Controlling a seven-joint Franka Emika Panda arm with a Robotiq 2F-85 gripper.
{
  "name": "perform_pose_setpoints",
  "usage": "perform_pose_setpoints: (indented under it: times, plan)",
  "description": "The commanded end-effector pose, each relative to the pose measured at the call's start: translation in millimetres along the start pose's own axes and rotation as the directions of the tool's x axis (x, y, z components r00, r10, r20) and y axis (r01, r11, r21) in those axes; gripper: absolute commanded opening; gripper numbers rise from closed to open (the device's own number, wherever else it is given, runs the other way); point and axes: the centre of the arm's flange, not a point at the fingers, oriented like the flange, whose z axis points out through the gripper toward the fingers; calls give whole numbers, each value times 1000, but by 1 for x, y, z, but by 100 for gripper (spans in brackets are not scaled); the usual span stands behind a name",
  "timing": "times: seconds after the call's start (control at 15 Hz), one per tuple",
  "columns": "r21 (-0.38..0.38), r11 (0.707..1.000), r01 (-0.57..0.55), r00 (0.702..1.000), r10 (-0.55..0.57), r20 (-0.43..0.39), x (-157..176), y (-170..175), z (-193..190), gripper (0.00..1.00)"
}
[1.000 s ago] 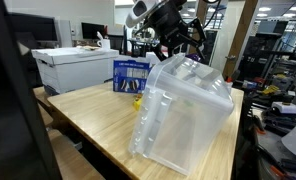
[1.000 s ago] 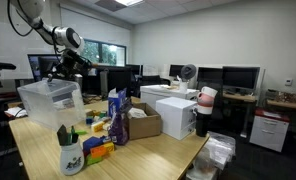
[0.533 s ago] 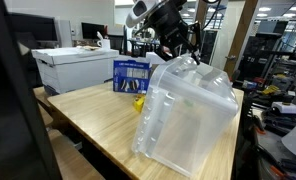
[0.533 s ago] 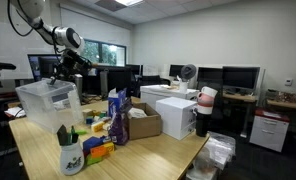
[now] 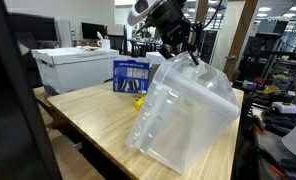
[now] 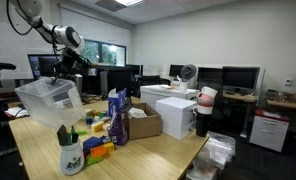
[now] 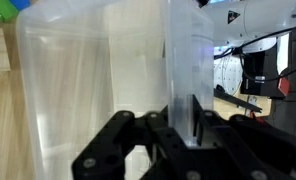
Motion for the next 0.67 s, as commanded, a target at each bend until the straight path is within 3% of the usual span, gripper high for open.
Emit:
perform_pose_setpoints:
  times: [0.0,0.6]
  plan:
    - [-24,999,-34,999,34,-31,-6,-13,-1,4]
    - [-32,998,-61,997,60,-42,-10,-24,4,3]
